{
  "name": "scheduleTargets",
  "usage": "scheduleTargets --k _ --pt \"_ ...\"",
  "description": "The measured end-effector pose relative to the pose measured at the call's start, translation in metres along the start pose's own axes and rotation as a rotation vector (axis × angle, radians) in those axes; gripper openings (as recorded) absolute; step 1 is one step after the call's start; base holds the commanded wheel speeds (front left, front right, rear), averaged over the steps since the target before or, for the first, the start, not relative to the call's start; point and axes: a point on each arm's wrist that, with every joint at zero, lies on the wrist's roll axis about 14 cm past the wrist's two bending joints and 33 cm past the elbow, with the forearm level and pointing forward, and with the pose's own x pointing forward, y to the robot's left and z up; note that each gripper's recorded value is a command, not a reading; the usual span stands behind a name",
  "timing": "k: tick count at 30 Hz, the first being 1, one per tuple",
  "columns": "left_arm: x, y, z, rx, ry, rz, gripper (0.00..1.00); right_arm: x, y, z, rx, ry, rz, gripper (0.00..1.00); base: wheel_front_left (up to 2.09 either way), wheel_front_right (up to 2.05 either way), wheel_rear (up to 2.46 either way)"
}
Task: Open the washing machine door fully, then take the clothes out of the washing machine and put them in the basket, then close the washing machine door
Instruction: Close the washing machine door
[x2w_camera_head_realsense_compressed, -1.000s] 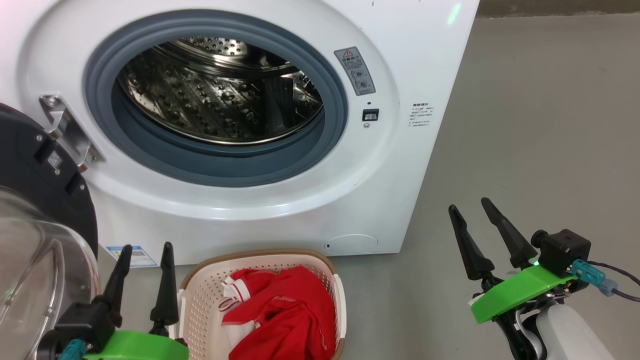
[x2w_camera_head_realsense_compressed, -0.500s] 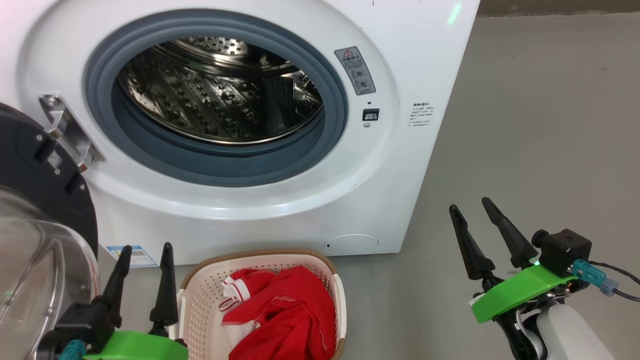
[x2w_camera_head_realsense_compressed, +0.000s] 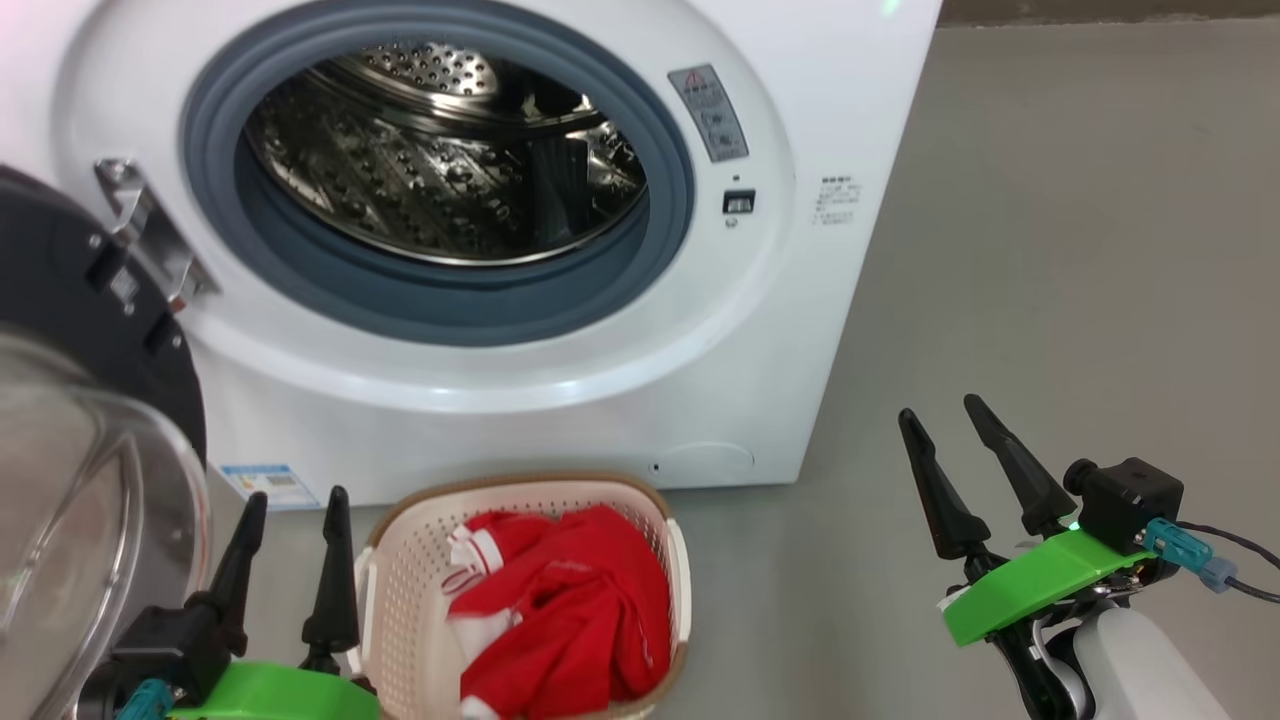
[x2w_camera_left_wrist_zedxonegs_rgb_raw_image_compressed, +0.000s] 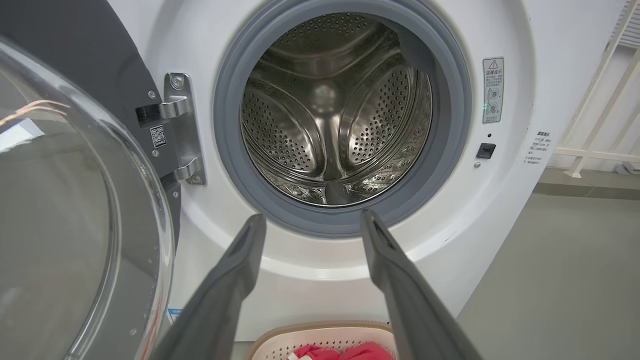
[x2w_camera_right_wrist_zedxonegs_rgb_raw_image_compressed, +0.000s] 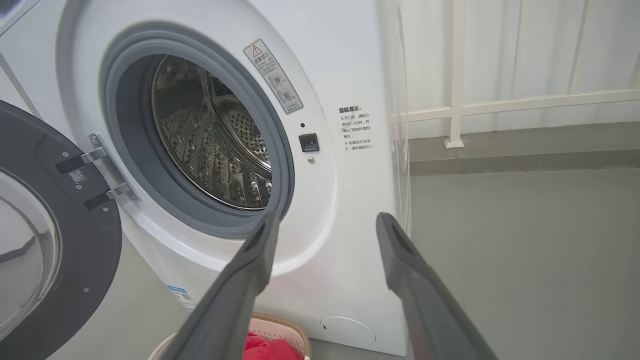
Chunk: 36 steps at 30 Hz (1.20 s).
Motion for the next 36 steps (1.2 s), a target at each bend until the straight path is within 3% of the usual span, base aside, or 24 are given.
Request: scheduleTargets --k 13,36 --pt "-0.0019 -0.0011 -0.0004 0.007 0.003 -0.005 1.00 -0.0002 0.0023 0.0013 -0.003 -0.002 0.007 1.00 -1.31 1.31 0.00" --pt "-0.0034 0.0001 -0.0010 0.020 0.007 0.001 1.00 -0.0001 0.0051 -0.0001 -0.004 0.003 0.016 1.00 -0.03 0.03 0.00"
